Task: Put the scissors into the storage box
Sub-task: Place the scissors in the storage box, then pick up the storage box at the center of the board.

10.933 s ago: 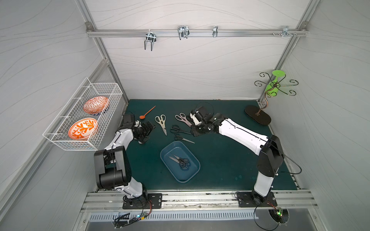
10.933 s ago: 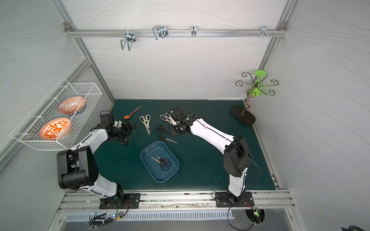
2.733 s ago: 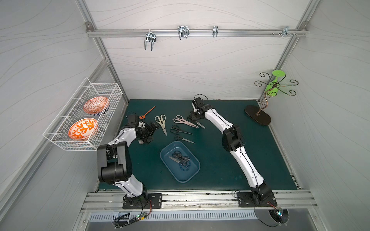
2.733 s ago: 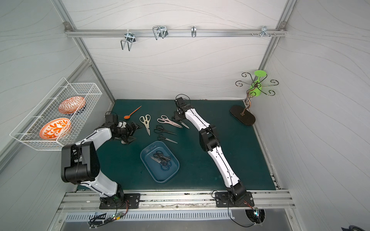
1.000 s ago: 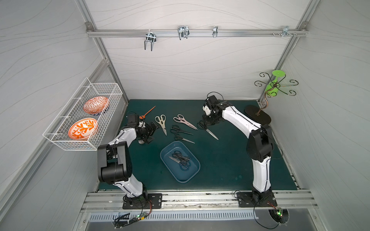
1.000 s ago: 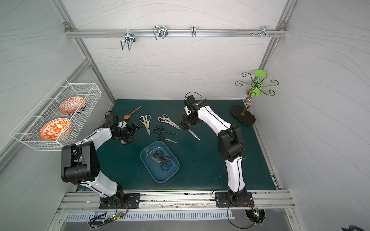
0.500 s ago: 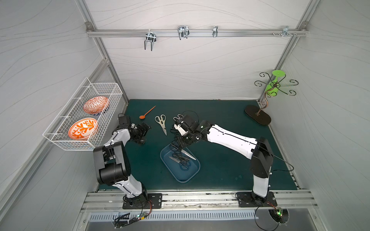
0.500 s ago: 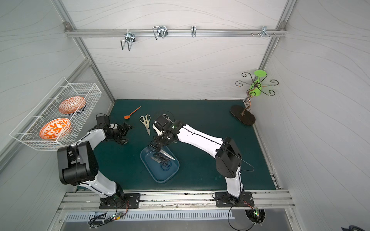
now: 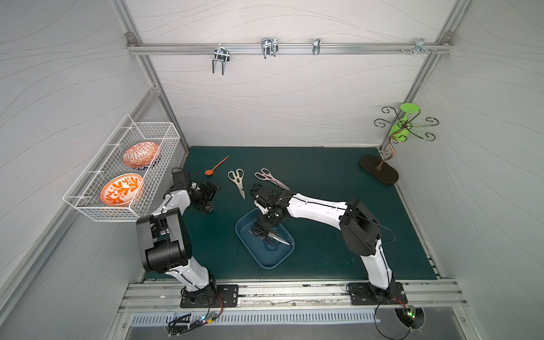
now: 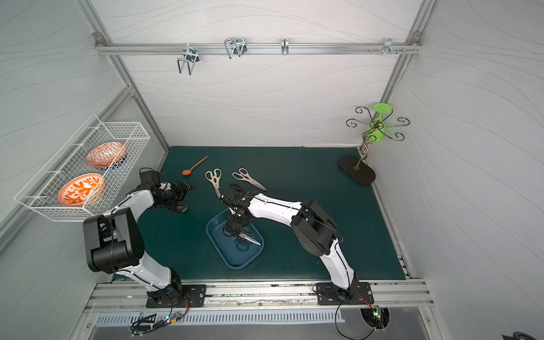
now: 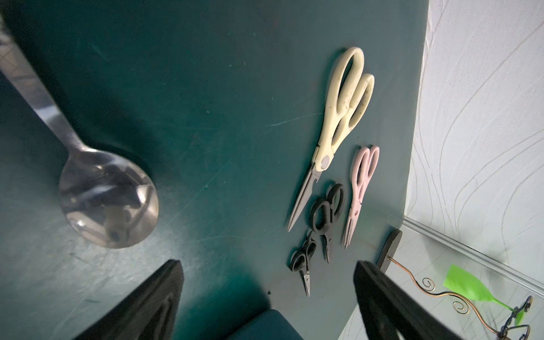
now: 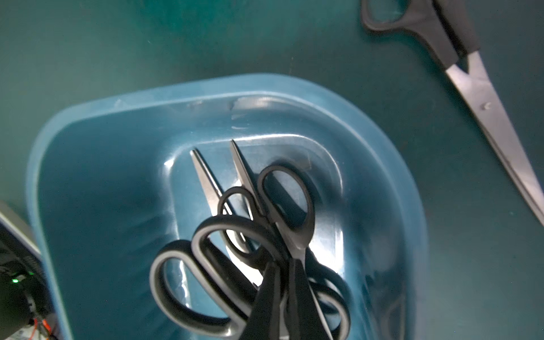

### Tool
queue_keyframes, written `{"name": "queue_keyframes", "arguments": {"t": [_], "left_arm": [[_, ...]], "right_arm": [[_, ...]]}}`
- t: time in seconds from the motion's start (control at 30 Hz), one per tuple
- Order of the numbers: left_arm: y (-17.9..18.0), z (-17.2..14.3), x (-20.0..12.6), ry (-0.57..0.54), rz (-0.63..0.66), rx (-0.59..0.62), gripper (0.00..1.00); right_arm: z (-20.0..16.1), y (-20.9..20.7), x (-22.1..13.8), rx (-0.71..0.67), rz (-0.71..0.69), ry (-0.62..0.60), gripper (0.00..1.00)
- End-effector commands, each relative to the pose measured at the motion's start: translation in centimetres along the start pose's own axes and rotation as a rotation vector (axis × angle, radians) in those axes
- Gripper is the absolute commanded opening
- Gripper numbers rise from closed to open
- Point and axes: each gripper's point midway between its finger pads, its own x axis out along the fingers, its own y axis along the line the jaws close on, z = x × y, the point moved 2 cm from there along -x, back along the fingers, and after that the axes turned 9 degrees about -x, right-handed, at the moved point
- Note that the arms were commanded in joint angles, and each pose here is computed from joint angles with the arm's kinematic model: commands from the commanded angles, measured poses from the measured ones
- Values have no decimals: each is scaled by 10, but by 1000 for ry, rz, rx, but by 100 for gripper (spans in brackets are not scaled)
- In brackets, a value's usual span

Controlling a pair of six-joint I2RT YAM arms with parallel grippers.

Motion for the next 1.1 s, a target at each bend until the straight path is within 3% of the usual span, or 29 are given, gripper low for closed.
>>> {"name": "queue_keyframes", "arguments": {"t": [0.0,0.07,0.27,0.4,0.5,0.7,1.07], "left_arm": [[-9,3,-7,-21,-25,15,95],[-9,3,-7,-20,-27,13,95],[-9,2,-6,-13,-33,10,95],[-9,1,-6,-9,-34,9,95],[-9,0,-5,-6,-39,7,95],[-9,0,-5,-5,-40,8,95],[-9,-4,-2,5,-35,16,95]], "right_arm": [[7,6,-3,-34,-13,-15,12],[8,7,-7,-36,-13,-18,21],[19,11,-41,-59,16,-58,27],[18,-7,-63,-55,20,-44,28],[10,-24,-76,-54,41,-10,40],[-15,-45,-81,-118,-28,72,40],[-30,-38,-56,-130,11,129,38]]}}
